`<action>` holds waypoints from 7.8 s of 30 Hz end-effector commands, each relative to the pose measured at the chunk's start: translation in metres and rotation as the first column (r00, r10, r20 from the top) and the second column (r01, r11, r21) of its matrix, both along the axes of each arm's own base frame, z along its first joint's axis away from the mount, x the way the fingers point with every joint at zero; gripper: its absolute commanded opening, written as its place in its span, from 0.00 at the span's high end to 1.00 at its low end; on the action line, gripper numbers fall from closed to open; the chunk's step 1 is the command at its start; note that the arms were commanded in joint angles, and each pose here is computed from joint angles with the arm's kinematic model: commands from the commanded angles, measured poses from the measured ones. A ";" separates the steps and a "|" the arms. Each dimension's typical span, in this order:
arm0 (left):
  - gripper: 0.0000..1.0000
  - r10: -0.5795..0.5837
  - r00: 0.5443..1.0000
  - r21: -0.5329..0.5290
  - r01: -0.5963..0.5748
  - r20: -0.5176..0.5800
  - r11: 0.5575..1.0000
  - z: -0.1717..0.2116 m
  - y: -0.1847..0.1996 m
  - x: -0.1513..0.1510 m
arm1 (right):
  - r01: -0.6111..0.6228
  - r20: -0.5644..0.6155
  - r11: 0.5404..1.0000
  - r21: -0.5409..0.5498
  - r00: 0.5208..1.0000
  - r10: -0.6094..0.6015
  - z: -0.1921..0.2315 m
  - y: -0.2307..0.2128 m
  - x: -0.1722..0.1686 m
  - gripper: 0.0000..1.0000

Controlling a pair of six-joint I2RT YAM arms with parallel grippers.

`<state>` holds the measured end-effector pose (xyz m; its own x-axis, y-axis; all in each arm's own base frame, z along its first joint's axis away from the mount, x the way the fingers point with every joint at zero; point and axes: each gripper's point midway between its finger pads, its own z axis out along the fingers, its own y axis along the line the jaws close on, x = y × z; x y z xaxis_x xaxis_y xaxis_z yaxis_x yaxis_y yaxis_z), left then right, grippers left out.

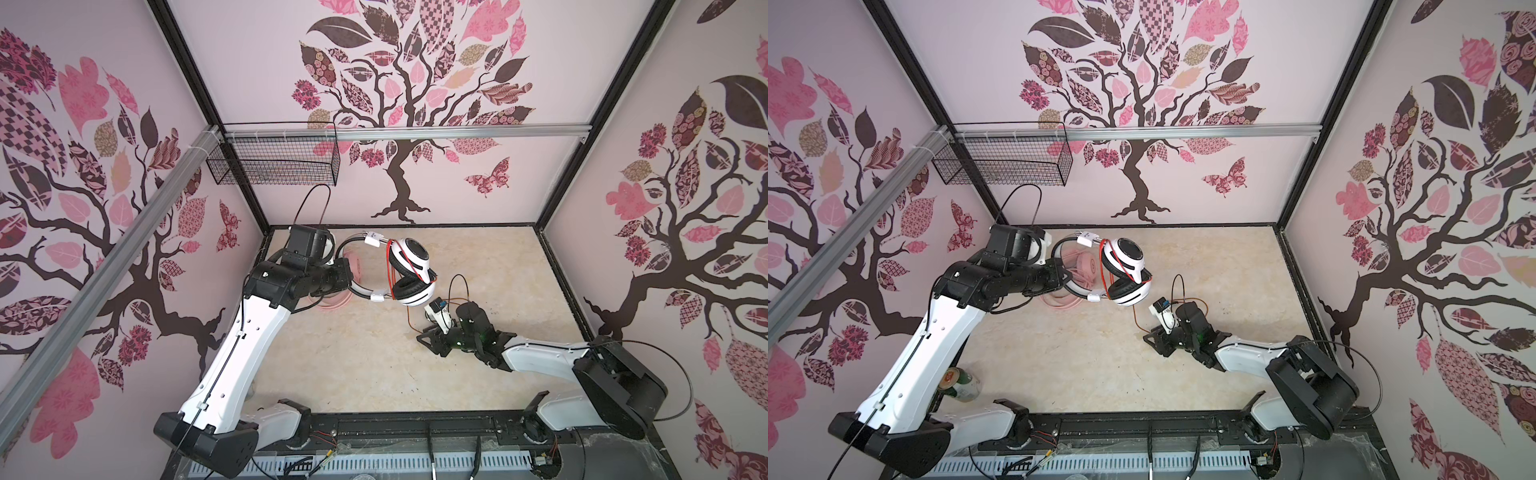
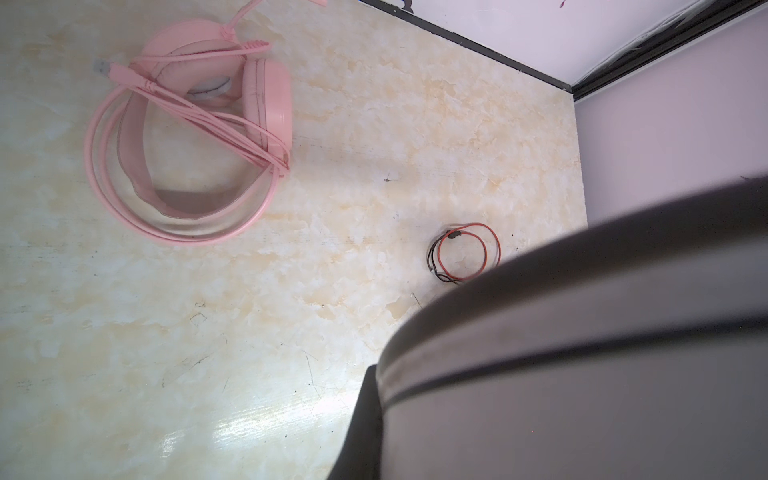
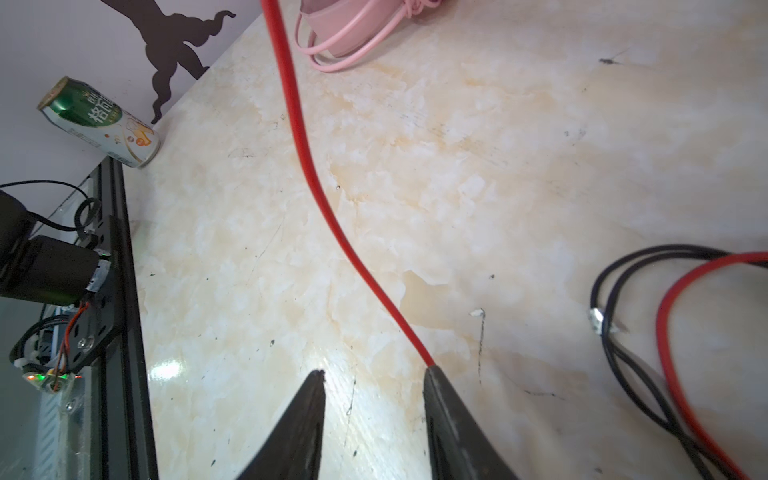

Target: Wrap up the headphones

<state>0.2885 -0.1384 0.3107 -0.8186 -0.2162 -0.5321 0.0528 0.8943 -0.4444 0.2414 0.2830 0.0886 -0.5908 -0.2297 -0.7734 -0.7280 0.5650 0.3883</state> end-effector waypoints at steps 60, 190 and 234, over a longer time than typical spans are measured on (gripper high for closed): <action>1.00 0.191 0.981 -0.187 -0.191 -0.022 0.964 -0.047 0.006 0.079 | -0.170 0.093 0.985 0.031 0.982 0.167 0.047 0.001 -0.089 0.99; 1.00 -0.394 0.919 0.030 0.395 -0.018 0.918 -0.027 -0.069 -0.052 | 0.140 0.348 0.951 -0.277 0.937 -0.036 0.126 -0.050 -0.006 0.73; 1.00 0.183 0.979 0.018 -0.185 0.087 0.983 0.091 0.005 -0.025 | 0.295 0.066 0.955 -0.033 0.954 -0.292 0.035 -0.068 0.003 0.42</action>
